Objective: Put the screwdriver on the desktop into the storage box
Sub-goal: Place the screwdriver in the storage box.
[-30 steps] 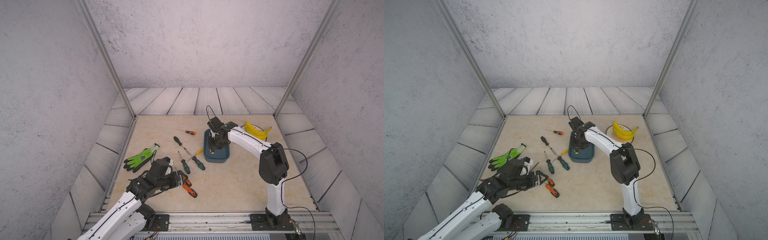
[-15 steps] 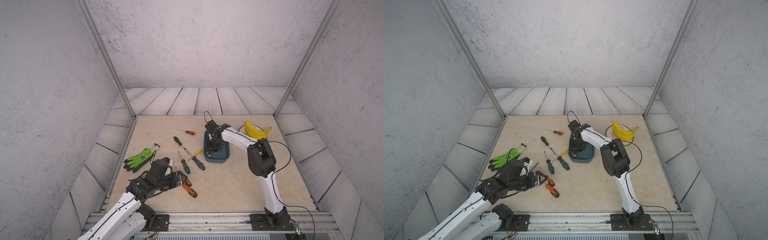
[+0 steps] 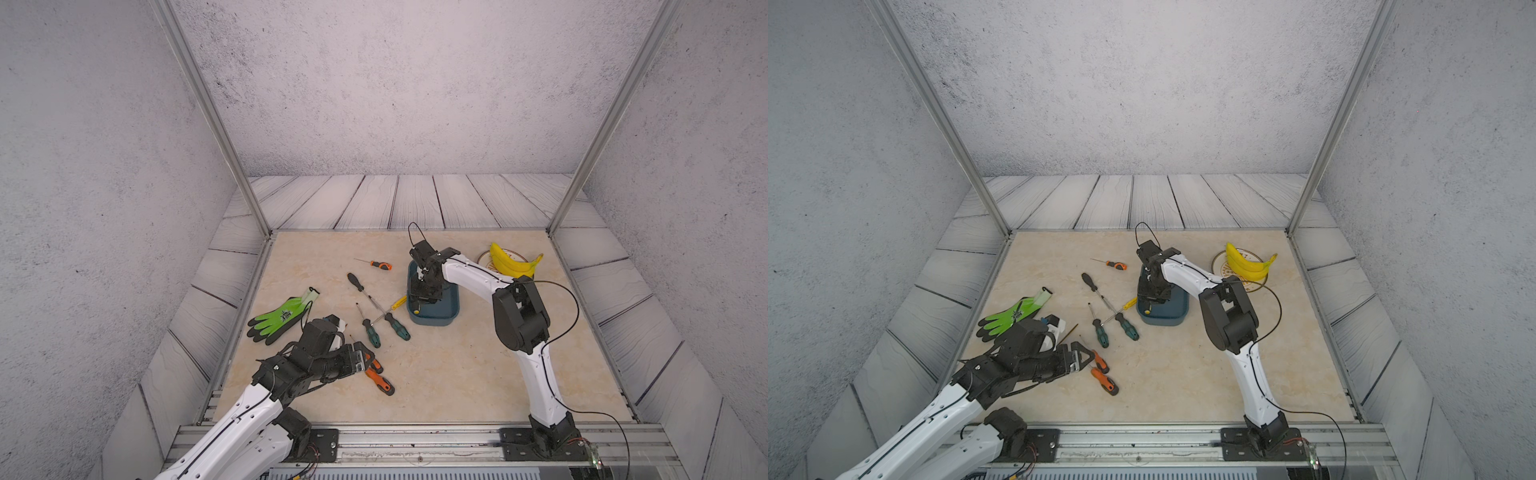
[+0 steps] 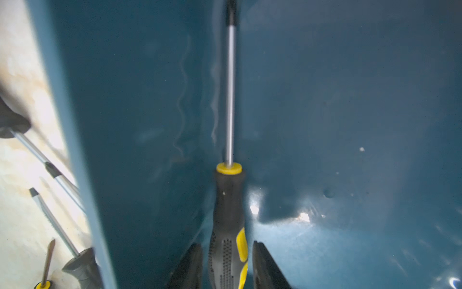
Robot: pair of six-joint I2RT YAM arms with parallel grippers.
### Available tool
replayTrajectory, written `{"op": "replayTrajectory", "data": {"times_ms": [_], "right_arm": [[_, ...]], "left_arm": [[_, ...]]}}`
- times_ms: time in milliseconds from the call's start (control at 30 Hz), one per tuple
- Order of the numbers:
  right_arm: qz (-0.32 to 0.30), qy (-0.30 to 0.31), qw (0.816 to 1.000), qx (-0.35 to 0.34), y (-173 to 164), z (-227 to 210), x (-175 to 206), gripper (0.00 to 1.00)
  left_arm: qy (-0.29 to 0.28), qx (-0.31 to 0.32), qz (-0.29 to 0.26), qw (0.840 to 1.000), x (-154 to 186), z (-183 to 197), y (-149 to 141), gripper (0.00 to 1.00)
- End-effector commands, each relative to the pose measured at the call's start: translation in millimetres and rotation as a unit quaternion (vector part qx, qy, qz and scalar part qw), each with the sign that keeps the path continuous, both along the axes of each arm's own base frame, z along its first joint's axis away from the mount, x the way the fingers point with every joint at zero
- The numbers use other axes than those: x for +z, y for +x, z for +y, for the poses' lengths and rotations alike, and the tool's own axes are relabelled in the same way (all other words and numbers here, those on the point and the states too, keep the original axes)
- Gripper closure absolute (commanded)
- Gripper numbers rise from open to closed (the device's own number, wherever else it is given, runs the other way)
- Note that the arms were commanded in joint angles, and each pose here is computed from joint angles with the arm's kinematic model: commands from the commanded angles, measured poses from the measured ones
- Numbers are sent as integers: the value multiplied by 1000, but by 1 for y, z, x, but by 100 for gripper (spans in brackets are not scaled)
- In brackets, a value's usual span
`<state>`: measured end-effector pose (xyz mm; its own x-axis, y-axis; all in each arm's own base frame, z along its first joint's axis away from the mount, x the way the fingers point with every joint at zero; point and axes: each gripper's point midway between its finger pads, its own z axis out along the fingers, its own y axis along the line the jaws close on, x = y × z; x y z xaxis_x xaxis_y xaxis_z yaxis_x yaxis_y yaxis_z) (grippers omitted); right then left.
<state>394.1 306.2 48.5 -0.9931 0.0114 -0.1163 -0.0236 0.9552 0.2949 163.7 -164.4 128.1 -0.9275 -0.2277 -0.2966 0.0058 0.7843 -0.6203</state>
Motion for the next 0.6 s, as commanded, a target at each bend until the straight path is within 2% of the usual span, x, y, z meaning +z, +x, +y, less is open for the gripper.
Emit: {"op": "replayTrajectory", "data": {"times_ms": [0, 433, 567], "right_arm": [[-30, 4, 1000, 3, 1, -6, 34, 62], [-77, 12, 997, 28, -25, -28, 91, 62], [-89, 22, 995, 38, -43, -38, 105, 62]], "left_arm": [[11, -3, 1, 1000, -3, 3, -2, 17], [26, 9, 5, 1000, 2, 10, -4, 18], [29, 7, 16, 999, -2, 9, -5, 23]]}}
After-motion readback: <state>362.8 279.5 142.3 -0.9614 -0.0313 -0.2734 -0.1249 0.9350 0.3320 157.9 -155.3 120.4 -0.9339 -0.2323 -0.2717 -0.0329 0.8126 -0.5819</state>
